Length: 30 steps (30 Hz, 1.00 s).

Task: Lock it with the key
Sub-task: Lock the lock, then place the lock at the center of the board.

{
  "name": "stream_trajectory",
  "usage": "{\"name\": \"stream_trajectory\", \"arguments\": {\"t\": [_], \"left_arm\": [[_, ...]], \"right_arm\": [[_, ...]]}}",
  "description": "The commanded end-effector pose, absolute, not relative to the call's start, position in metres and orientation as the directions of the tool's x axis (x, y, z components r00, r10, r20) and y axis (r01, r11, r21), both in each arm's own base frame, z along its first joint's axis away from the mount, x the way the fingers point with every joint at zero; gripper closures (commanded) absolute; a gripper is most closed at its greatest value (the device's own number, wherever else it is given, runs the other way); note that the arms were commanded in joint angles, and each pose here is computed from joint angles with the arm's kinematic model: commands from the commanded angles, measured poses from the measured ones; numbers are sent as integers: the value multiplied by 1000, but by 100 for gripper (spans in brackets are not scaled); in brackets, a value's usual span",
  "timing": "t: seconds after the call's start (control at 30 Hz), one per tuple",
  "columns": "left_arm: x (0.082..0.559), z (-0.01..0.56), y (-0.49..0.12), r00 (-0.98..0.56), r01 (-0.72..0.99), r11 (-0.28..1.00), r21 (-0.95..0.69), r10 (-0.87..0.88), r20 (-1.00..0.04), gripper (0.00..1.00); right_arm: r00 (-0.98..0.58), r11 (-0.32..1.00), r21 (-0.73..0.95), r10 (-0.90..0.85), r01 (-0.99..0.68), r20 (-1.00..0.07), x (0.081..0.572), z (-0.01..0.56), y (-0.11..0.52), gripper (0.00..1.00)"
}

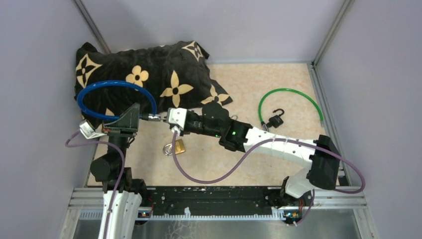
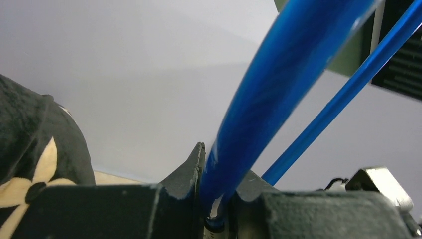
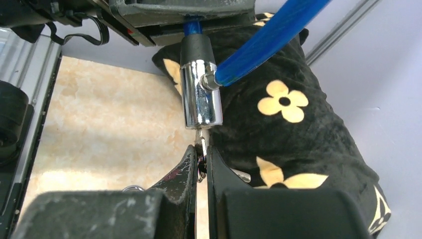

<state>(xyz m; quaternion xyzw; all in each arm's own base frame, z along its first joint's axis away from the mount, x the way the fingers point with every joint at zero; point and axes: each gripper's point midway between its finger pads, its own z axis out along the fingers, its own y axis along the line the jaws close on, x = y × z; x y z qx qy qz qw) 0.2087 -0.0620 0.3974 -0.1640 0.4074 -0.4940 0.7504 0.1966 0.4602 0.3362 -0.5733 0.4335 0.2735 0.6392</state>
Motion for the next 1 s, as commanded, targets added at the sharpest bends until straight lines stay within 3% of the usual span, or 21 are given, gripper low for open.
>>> {"name": "stream_trajectory", "arguments": {"t": [0.0,0.1,0.3,0.47,0.53,0.63,0.8,0.97], "left_arm": [[180,445,-35,508,603,664,-443,-747,-428,100],[181,444,-33,533,582,690,-431,-724,-439,100],[205,416,-40,428,555,661,-506,-748,-507,100],[258,302,-63,-13,303,498,-813,-851,-525,100],[267,248,-80,-199,180,479,-859,-838,-509,100],[264,204,-113,-426,159,492,-856,-748,-509,100],[249,166,-174,-645,224,515,-828,-558,-521,100],[236,130,-223,-780,173,501,-848,-456,-429,100]], "right_arm": [[395,291,-426,-161,-857,-904,216,328,413,100],[331,363,-386,-207,-848,-921,227,301,383,100],[242,438,-317,-219,-841,-945,230,283,356,100],[173,507,-260,-212,-822,-962,231,277,339,100],[147,533,-235,-203,-813,-968,232,274,334,100],[102,554,-196,-196,-809,-975,229,267,327,100],[24,578,-118,-167,-807,-986,221,250,316,100],[-89,595,-5,-129,-804,-988,212,225,309,100]]}}
